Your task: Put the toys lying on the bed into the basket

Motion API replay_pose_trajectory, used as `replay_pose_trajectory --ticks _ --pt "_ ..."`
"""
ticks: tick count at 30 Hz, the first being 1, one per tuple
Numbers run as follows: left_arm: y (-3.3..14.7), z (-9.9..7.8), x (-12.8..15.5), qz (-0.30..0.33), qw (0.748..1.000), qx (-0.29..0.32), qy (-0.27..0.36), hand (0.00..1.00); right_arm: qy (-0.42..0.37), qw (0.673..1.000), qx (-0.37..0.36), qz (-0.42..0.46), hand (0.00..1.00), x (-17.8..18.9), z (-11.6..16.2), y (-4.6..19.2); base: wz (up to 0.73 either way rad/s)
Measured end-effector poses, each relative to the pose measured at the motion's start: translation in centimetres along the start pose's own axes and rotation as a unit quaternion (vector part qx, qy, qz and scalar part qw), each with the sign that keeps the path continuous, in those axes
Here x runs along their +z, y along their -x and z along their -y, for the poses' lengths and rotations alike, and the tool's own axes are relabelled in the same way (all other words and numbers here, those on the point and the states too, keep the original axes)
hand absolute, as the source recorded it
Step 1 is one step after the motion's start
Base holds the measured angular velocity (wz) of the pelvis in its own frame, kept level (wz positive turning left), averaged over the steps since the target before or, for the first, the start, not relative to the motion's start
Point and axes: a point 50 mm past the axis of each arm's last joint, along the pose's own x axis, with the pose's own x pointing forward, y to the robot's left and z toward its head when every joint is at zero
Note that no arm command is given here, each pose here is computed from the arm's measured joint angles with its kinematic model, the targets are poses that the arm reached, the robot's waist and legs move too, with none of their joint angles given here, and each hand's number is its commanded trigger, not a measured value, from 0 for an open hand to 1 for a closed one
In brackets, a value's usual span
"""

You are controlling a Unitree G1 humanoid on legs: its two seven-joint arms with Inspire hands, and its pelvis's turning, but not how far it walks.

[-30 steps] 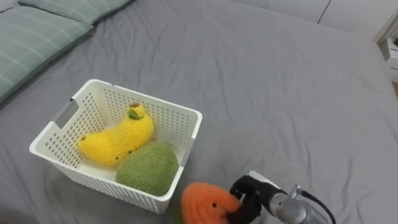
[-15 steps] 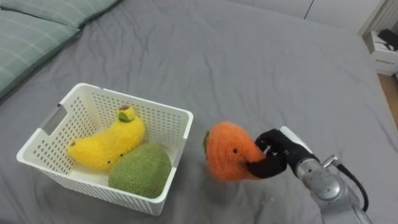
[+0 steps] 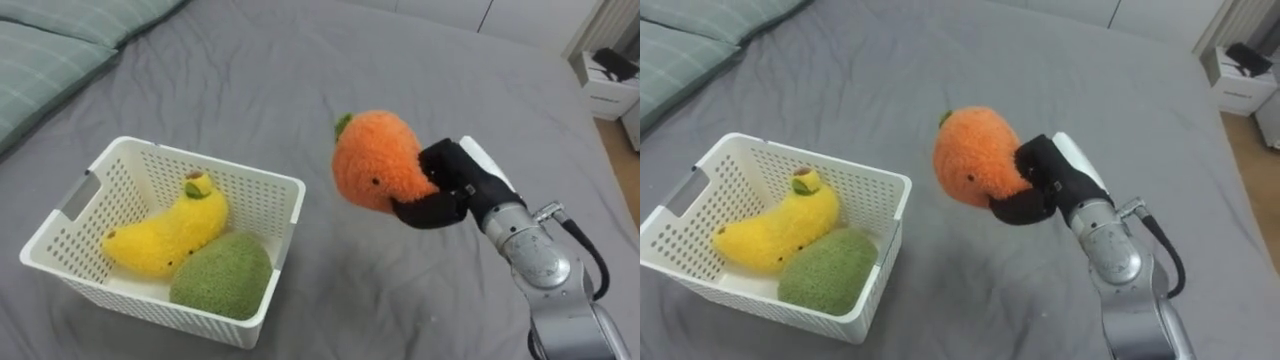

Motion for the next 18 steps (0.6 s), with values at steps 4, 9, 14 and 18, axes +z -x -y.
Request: replay_pose_trajectory --ticks 4,9,14,18 --pt "0.0 0.0 0.1 0.002 1.000 0.000 -0.001 0.00 0.007 0.999 -0.002 0.035 1.00 1.8 0.7 -1.0 0.00" --pt "-0.1 -0.3 0.4 0.008 1.000 0.004 -0.007 0.00 0.033 0.997 0.015 0.061 0.98 3.6 0.3 -1.8 0.06" --pt "-0.2 -0.5 0.7 0.013 1.000 0.006 -0.020 0.00 0.076 0.992 0.038 0.091 0.18 5.8 -0.3 -2.7 0.04" --pt "-0.3 -0.6 1.5 0.024 0.999 0.005 -0.034 0.00 0.095 0.985 0.065 0.126 0.00 8.0 -1.4 -3.3 0.10"
